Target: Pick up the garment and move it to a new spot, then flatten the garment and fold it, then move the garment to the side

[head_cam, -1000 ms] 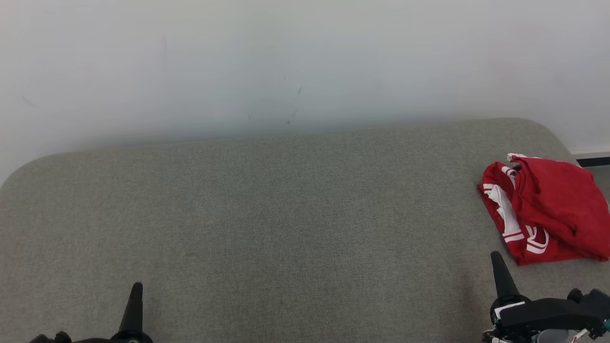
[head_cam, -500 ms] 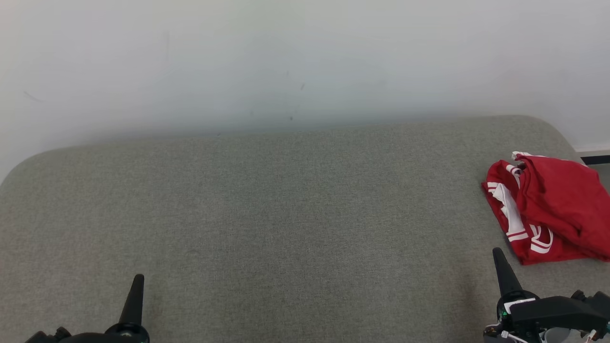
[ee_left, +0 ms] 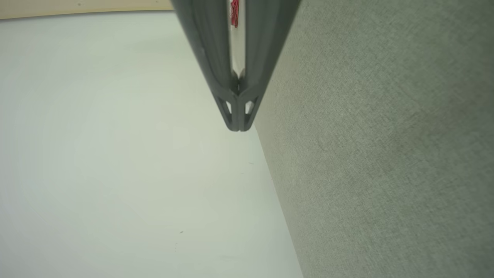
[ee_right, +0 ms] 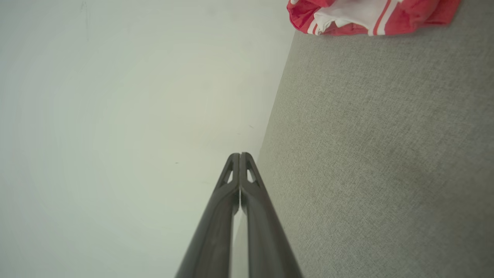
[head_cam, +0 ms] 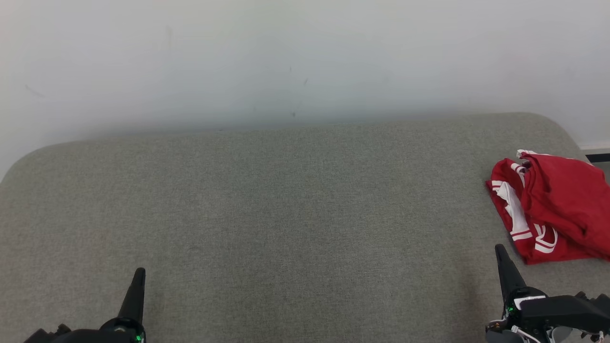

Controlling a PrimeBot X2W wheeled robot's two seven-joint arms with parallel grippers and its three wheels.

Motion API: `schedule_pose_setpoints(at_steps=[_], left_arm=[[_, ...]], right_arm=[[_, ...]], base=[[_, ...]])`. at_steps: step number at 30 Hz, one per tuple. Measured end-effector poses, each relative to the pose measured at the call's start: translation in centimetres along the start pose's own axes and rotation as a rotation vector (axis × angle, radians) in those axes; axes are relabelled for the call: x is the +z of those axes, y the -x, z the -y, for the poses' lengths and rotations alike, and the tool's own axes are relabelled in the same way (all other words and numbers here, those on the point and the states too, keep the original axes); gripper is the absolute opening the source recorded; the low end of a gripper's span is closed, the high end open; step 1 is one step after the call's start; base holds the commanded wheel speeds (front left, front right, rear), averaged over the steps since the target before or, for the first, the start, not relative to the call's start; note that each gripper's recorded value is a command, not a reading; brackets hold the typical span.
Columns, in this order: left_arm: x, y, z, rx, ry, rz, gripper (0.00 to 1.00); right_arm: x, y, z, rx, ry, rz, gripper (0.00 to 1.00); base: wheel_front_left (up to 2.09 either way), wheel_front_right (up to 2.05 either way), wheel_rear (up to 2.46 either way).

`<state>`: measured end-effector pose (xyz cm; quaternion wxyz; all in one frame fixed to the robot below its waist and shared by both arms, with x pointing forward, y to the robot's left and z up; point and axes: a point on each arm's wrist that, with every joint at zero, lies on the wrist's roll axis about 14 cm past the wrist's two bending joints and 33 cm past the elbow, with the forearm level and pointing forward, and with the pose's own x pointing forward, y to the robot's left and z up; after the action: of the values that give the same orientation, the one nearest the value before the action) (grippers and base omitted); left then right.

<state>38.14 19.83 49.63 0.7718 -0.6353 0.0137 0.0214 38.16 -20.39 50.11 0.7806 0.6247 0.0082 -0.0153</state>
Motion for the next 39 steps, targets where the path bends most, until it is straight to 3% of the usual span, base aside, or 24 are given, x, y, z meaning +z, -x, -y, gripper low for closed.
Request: schedule_pose_setpoints(at_steps=[26,39], left_arm=[[0.18,-0.59,0.73,-0.035,0.183,-0.013,0.0],[0.25,-0.73,0.98,-0.045,0.198,-0.013,0.0]], right_arm=[[-0.2,-0.67,-0.61,0.029,-0.201,-0.01,0.0],[-0.2,-0.74,-0.69,0.032,-0.223,-0.009,0.0]], base=[[0.0,0.0,0.0],[0.0,0.0,0.0]])
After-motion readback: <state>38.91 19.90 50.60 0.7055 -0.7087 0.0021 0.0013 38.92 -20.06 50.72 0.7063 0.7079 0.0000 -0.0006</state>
